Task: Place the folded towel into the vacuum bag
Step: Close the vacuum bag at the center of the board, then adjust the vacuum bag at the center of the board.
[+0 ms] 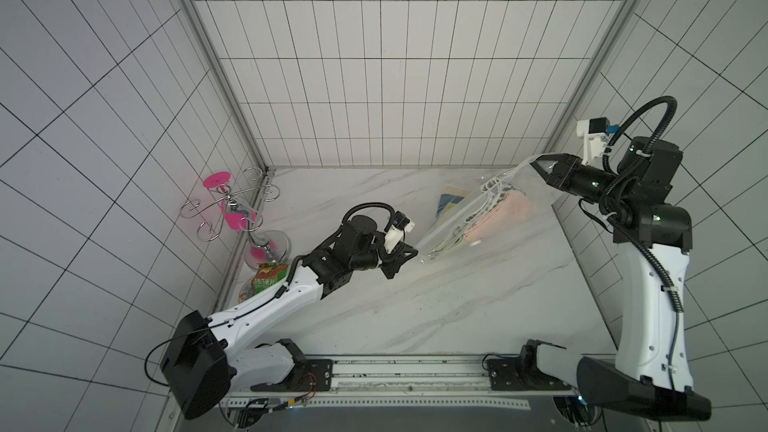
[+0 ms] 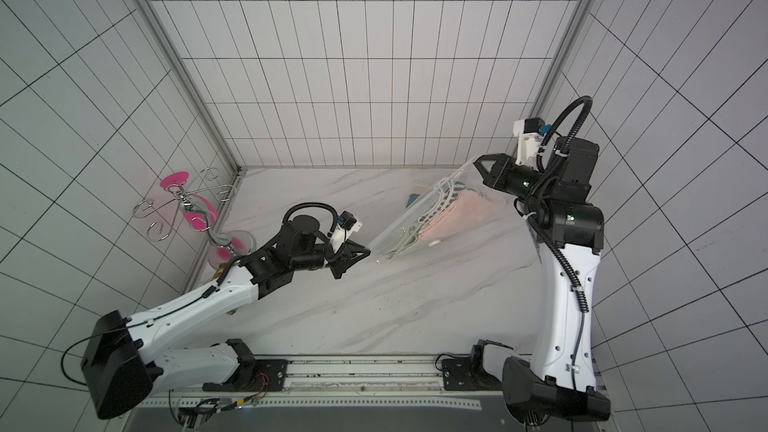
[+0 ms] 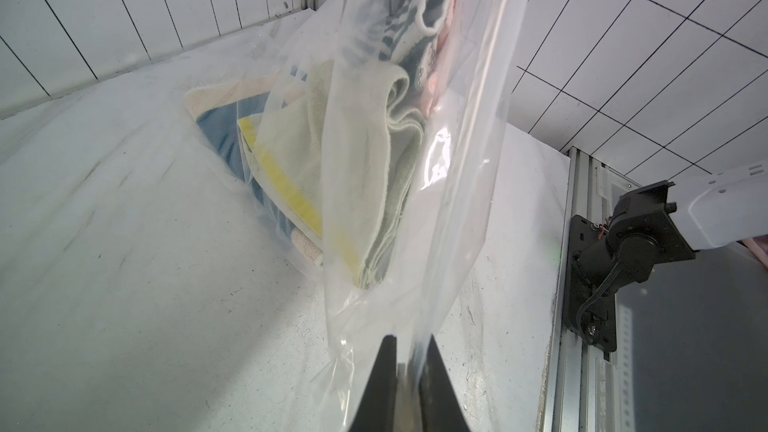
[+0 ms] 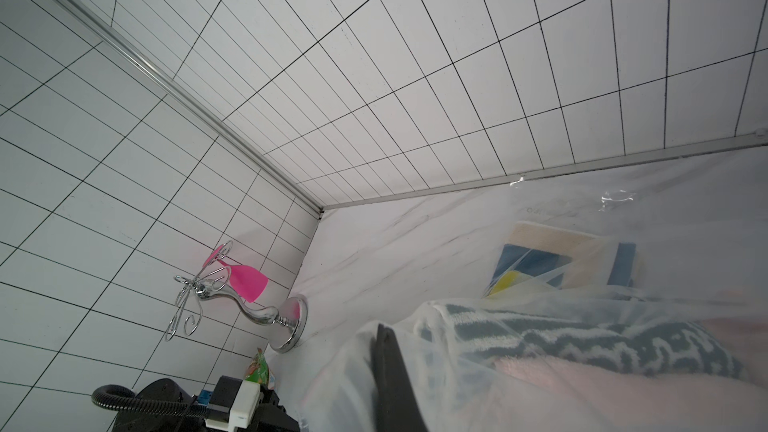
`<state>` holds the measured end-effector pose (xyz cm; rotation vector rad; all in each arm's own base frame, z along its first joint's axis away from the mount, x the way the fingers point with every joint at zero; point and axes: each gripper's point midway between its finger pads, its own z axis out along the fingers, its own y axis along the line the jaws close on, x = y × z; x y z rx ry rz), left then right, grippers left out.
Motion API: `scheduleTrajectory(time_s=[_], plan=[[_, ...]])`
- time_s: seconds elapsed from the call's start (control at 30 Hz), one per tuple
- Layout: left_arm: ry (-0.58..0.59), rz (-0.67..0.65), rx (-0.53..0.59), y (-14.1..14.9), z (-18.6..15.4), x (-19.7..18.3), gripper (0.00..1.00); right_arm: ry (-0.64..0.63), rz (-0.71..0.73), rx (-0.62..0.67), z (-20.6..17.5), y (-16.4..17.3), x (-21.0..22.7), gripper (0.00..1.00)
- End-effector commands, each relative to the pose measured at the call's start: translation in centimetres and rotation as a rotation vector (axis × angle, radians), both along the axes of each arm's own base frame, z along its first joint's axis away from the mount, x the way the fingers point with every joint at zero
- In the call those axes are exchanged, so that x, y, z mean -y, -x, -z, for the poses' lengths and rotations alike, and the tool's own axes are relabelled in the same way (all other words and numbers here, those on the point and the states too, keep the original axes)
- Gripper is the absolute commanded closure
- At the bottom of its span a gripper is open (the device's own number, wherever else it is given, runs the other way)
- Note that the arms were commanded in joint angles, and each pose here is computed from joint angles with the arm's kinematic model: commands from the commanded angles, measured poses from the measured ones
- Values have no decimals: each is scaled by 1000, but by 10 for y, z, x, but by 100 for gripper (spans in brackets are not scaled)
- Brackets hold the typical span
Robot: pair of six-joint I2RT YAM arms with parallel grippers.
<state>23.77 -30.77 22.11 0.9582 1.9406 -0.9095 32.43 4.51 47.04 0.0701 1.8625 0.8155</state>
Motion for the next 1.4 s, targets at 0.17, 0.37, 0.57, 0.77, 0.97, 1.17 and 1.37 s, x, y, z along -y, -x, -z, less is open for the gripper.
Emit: scheduleTrajectory(time_s=[0.17,0.37,0.57,0.77,0.97,1.17,1.37], plan=[[-404,-89,-377,41,122,-66,87,134,274,498,-136,17,48,100],[-409,-77,-378,41,123,-65,80,138,272,493,-135,15,49,100],[-324,-78,-324,30,82,-59,78,48,159,425,-98,4,30,100],[22,-272,-84,-12,-55,-93,65,102,84,166,10,12,-12,91],[76,-327,-65,-33,-90,-90,64,206,224,-26,73,76,3,43],[119,-265,-209,-62,-80,-41,63,185,219,-415,89,68,8,40],[133,-150,-203,-66,-73,26,61,177,418,-327,48,57,50,33]])
